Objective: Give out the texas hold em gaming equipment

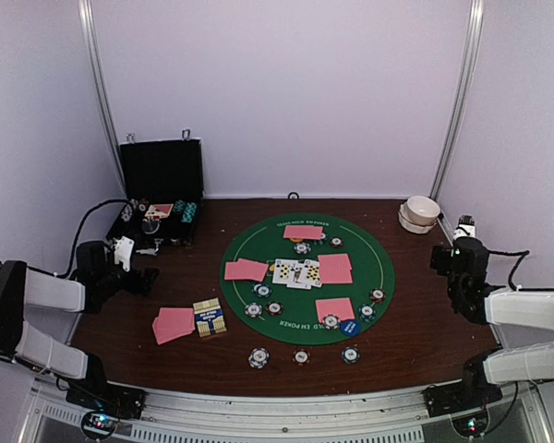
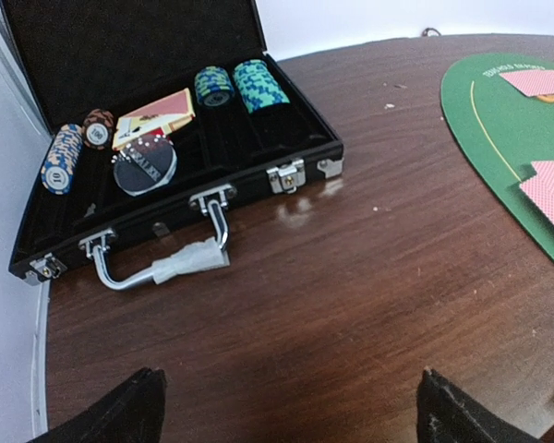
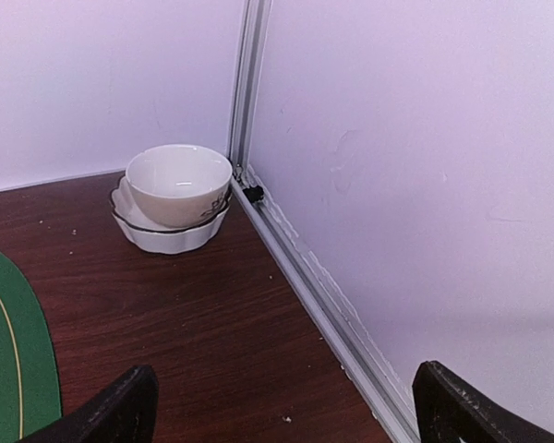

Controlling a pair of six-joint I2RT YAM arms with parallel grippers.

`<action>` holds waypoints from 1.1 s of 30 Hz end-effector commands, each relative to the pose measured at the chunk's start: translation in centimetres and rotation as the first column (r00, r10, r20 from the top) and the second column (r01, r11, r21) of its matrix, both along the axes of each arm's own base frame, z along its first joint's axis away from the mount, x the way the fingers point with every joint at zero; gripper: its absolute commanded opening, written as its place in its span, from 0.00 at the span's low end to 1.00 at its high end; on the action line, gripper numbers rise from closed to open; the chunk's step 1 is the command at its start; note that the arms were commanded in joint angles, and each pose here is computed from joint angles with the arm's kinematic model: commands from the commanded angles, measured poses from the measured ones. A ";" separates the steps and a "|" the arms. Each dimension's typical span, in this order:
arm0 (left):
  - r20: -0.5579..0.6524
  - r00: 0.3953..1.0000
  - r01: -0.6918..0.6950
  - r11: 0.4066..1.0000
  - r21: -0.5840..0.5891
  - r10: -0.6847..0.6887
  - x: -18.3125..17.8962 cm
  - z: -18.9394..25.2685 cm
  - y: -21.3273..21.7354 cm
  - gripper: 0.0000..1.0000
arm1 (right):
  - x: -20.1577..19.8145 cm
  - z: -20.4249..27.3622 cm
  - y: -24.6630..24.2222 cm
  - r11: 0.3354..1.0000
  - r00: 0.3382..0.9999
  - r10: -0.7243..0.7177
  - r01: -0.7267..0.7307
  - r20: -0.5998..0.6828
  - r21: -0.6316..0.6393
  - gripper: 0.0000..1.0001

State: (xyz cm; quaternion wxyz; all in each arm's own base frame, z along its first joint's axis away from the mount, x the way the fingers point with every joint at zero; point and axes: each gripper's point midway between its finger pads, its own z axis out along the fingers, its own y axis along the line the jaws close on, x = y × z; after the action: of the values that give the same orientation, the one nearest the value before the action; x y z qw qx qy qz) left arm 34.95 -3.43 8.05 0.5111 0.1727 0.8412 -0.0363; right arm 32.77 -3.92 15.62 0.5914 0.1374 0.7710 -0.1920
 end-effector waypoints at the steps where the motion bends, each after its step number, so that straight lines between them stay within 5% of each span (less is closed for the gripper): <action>1: 0.145 0.988 -0.045 0.999 -0.008 0.046 1.9 2.9 0.8 0.98 | 0.3 1.8 -1.5 0.997 0.988 -0.070 0.068 0.136 0.024 0.99; 22: 0.192 0.981 -0.021 0.994 -0.108 0.042 3.3 1.4 0.0 0.97 | 3.8 -0.7 -0.4 0.999 0.990 0.023 -0.018 0.141 -0.038 1.00; 29: 0.157 0.987 -0.028 0.994 -0.109 0.045 3.8 1.0 0.1 0.98 | 4.9 -2.1 1.8 0.984 0.978 0.161 -0.149 0.133 -0.095 0.99; 33: 0.160 0.986 -0.029 0.993 -0.112 0.047 3.9 1.1 0.1 0.98 | 6.5 -2.8 1.1 0.990 0.989 0.135 -0.133 0.057 -0.045 1.00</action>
State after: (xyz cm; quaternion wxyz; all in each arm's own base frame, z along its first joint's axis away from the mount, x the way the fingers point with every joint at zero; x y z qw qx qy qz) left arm 37.93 -3.45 7.83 0.5683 0.1323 0.8101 -0.0565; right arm 37.62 -2.53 11.21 0.6178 0.0702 0.7635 -0.1745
